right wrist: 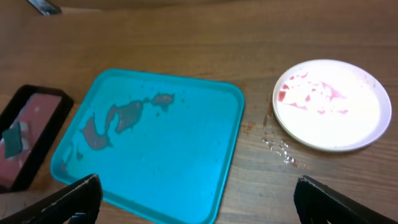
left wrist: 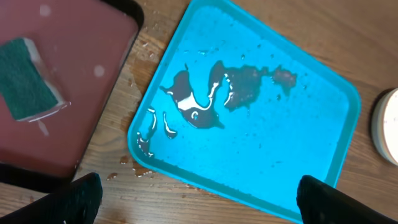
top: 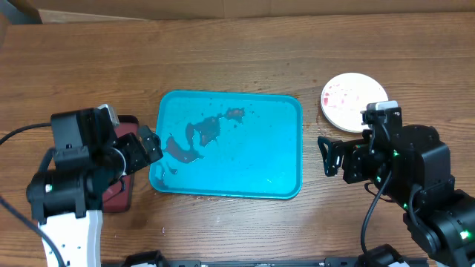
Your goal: Clean dirty plates on tray and stack at the side
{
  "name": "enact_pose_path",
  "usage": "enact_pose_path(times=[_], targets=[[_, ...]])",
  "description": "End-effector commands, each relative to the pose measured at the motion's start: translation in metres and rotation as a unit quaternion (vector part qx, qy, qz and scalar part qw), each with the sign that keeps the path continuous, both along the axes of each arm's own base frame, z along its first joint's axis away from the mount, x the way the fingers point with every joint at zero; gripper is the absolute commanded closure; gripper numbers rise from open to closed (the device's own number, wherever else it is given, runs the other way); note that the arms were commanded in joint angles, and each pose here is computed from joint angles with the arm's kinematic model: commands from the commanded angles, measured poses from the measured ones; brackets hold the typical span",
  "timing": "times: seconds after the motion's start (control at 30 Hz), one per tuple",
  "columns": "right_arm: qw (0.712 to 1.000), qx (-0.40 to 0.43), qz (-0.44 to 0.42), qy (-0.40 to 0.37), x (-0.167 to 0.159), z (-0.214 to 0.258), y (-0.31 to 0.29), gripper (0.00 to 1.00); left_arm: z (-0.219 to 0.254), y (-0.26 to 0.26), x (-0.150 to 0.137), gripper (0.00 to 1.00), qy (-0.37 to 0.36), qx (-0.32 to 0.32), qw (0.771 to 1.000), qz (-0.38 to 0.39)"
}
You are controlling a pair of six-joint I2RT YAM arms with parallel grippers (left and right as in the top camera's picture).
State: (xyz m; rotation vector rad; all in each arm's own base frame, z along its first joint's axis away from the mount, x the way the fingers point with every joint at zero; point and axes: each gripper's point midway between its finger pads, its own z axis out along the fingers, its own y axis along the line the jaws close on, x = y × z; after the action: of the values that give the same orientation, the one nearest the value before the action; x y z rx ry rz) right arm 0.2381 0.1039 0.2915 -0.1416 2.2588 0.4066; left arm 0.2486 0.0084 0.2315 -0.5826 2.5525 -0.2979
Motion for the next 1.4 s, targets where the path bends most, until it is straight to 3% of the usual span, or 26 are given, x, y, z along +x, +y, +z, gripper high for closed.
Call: enact_pose_path(times=[0.0,0.27,0.4,0.67,1.0,1.37], targets=[[1.0,0.001,0.004,-0.012,0.002,0.003,0.002,0.0,-0.016,0.002,0.005,0.0,0.033,-0.002,0.999,0.006],[1.0,-0.019,-0.004,0.016,-0.005,-0.01,-0.005,0.0,-0.043,0.004,0.015,0.0,0.088,-0.01,0.996,0.006],[0.998,-0.053,0.027,-0.009,-0.008,-0.005,-0.007,0.0,-0.061,0.004,0.019,0.0,0.125,-0.015,0.992,0.006],[0.998,-0.049,-0.02,-0.034,-0.015,-0.007,-0.032,0.0,-0.089,0.005,0.024,0.01,0.18,-0.023,0.983,0.006],[0.977,0.016,-0.101,-0.185,-0.006,-0.048,-0.072,0.0,-0.118,0.005,0.026,0.0,0.235,-0.032,0.971,0.006],[0.934,0.036,-0.096,-0.343,-0.001,-0.08,-0.073,0.0,-0.131,0.005,0.026,0.01,0.259,-0.035,0.965,0.005]])
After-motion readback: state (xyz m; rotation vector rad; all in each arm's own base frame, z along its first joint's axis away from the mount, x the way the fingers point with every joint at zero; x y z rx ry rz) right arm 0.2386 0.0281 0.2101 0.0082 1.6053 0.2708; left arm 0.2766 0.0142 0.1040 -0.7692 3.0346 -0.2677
